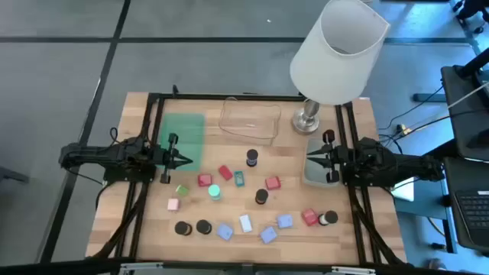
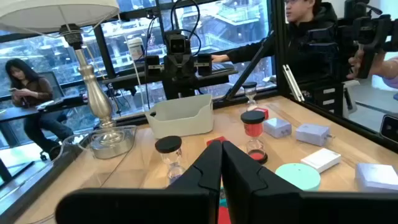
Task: Pick & Place Office items
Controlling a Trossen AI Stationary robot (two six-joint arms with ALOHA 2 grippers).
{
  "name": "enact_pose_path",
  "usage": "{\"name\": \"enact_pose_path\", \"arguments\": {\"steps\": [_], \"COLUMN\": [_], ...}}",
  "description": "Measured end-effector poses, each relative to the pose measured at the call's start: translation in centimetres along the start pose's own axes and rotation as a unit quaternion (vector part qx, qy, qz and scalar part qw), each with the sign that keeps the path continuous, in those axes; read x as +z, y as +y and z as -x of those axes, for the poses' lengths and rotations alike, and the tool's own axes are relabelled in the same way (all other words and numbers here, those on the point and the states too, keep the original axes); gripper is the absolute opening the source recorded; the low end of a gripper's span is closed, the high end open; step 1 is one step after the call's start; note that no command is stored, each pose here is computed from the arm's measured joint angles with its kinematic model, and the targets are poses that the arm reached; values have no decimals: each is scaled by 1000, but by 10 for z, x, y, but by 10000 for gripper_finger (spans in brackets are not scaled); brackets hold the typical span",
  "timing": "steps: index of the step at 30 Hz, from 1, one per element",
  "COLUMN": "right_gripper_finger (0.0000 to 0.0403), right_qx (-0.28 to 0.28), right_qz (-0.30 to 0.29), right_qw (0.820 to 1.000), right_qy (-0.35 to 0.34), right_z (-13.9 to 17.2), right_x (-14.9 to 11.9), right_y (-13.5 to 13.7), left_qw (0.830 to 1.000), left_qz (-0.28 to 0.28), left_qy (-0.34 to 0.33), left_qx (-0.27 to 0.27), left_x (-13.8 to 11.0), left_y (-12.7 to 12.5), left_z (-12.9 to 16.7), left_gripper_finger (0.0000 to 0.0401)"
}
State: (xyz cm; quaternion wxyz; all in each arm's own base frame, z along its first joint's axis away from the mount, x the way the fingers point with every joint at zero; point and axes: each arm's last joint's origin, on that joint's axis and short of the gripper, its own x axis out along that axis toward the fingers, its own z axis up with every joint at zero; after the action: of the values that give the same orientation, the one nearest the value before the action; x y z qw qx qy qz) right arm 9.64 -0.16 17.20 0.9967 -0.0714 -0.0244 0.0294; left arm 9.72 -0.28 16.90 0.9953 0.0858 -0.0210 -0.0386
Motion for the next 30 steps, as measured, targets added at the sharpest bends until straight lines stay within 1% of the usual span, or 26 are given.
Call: {"name": "enact_pose_path", "arguments": {"steps": [6,11,12,14,16,18,22,26,30], "right_gripper_finger": [63,63,63,63,63,63,63,63,63], "right_qx": [0,0,0,0,0,0,-16,-21,-21], "right_qz": [-3,-46,-61,-112,-178,-215,-235,-246,-252], "right_qw": [1000,999,998,994,984,977,972,969,967], "right_qy": [0,0,-1,-1,-1,-1,-3,-3,-3], "right_z": [0,0,0,0,0,0,0,0,0], "right_x": [0,0,0,0,0,0,0,0,0], "right_y": [0,0,0,0,0,0,-1,-1,-1], "left_qw": [1000,1000,1000,1000,1000,1000,1000,999,996], "left_qz": [0,0,0,0,0,0,2,21,21], "left_qy": [1,2,2,2,1,1,-6,-43,-80], "left_qx": [4,5,5,5,5,5,6,8,13], "left_x": [0,0,0,0,0,0,1,8,15], "left_y": [0,0,0,0,0,0,0,1,3], "left_z": [0,0,0,0,0,0,0,0,1], "left_gripper_finger": [6,6,6,6,6,6,6,6,6]}}
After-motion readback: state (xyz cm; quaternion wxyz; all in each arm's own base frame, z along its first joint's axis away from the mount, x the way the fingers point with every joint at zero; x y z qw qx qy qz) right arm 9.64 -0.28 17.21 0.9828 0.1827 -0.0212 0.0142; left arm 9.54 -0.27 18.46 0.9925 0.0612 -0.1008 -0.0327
